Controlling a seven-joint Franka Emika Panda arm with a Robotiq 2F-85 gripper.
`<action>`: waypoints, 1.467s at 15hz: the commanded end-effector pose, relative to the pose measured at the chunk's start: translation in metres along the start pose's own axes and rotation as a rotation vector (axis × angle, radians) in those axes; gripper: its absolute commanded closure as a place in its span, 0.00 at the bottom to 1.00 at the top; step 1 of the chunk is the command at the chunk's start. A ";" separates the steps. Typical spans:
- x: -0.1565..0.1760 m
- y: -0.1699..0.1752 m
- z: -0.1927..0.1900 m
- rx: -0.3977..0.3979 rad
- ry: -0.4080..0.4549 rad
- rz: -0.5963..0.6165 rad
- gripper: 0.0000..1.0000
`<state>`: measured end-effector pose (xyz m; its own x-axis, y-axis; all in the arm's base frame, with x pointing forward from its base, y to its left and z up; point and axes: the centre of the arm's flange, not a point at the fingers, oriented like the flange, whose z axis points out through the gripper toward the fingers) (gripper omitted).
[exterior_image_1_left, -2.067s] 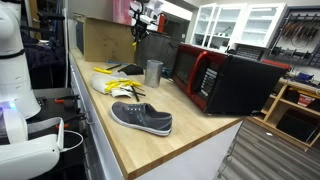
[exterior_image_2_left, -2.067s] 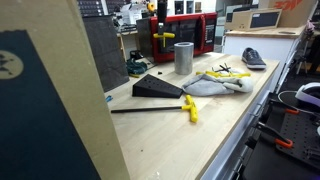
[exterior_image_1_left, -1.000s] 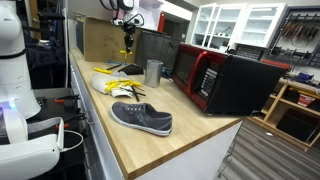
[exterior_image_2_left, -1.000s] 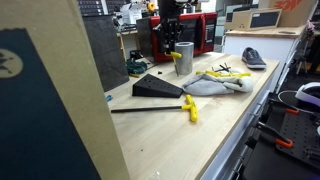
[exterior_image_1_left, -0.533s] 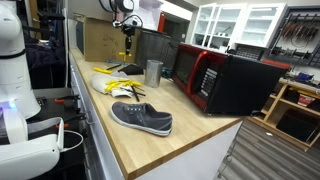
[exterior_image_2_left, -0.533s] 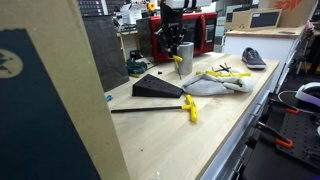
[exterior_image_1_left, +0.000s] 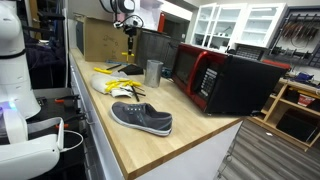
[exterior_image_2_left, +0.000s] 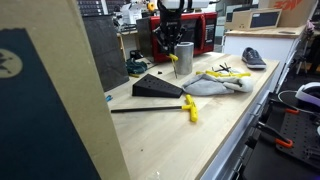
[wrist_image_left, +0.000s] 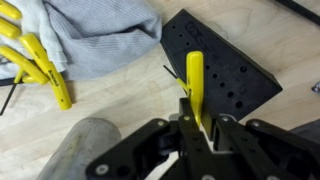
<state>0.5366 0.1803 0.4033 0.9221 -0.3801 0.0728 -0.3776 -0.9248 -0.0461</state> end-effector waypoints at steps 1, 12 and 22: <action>-0.008 -0.007 0.000 0.040 0.079 0.135 0.96; -0.040 -0.014 0.017 0.079 0.082 0.419 0.96; -0.037 -0.009 0.027 0.080 0.056 0.509 0.96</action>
<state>0.5174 0.2070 0.3781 0.6495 -0.7562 0.0793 -0.7391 -0.6524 -0.1674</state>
